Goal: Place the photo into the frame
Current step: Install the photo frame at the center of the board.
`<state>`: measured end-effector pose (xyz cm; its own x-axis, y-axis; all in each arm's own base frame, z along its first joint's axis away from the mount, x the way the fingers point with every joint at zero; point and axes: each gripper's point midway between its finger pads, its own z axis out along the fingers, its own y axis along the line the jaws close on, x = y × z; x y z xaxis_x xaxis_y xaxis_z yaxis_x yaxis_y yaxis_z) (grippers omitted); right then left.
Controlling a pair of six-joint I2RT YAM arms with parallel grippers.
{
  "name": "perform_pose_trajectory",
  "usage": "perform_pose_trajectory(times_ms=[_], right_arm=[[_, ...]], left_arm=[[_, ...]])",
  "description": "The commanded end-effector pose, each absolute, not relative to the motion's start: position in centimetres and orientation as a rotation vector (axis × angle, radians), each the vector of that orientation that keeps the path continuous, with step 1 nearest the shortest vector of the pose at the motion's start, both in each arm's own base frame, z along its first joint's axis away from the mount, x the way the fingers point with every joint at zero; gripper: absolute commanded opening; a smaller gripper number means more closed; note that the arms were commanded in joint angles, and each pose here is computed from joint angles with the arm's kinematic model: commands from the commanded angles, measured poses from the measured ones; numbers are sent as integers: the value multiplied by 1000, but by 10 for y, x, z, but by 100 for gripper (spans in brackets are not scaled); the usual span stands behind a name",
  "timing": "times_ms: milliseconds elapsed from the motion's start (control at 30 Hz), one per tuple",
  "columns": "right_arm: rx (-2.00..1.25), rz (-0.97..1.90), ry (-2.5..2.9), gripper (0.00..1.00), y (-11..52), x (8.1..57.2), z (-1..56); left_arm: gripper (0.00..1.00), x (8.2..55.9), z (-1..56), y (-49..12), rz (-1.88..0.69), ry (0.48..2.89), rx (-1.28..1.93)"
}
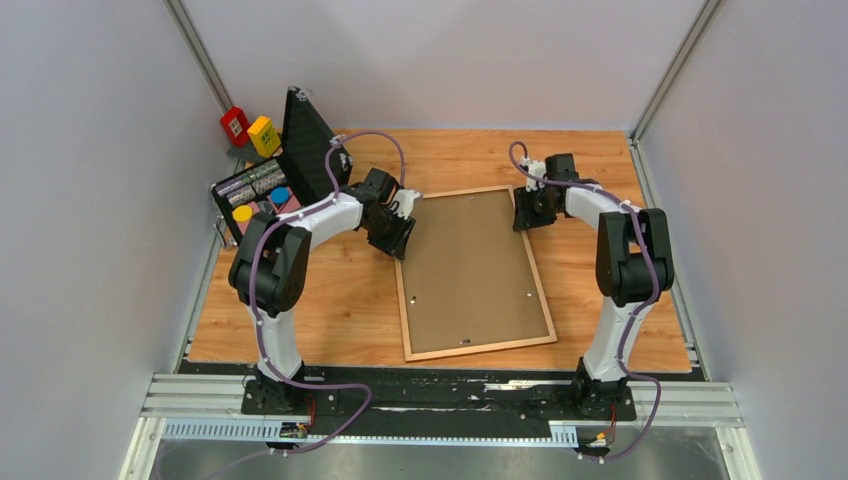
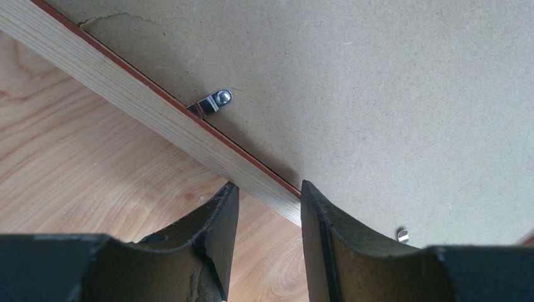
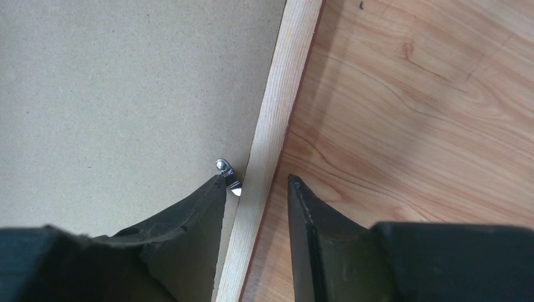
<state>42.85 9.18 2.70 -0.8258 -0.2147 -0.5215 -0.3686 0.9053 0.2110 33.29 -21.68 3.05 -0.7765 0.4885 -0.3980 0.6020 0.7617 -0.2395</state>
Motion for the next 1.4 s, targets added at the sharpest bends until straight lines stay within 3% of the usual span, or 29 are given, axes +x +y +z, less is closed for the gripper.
perform_pose_trajectory(times_ms=[0, 433, 800, 1133, 1367], right_arm=[[-396, 344, 2476, 38, 90, 440, 41], [-565, 282, 2371, 25, 90, 437, 58], [-643, 323, 2349, 17, 96, 429, 61], [-555, 388, 2342, 48, 103, 433, 73], [-533, 364, 2380, 49, 99, 431, 67]], left_arm=[[45, 340, 35, -223, -528, 2610, 899], [25, 347, 21, -220, -488, 2650, 946], [22, 355, 21, -220, -455, 2646, 965], [22, 353, 19, -217, -446, 2652, 971], [23, 351, 18, -217, -455, 2660, 966]])
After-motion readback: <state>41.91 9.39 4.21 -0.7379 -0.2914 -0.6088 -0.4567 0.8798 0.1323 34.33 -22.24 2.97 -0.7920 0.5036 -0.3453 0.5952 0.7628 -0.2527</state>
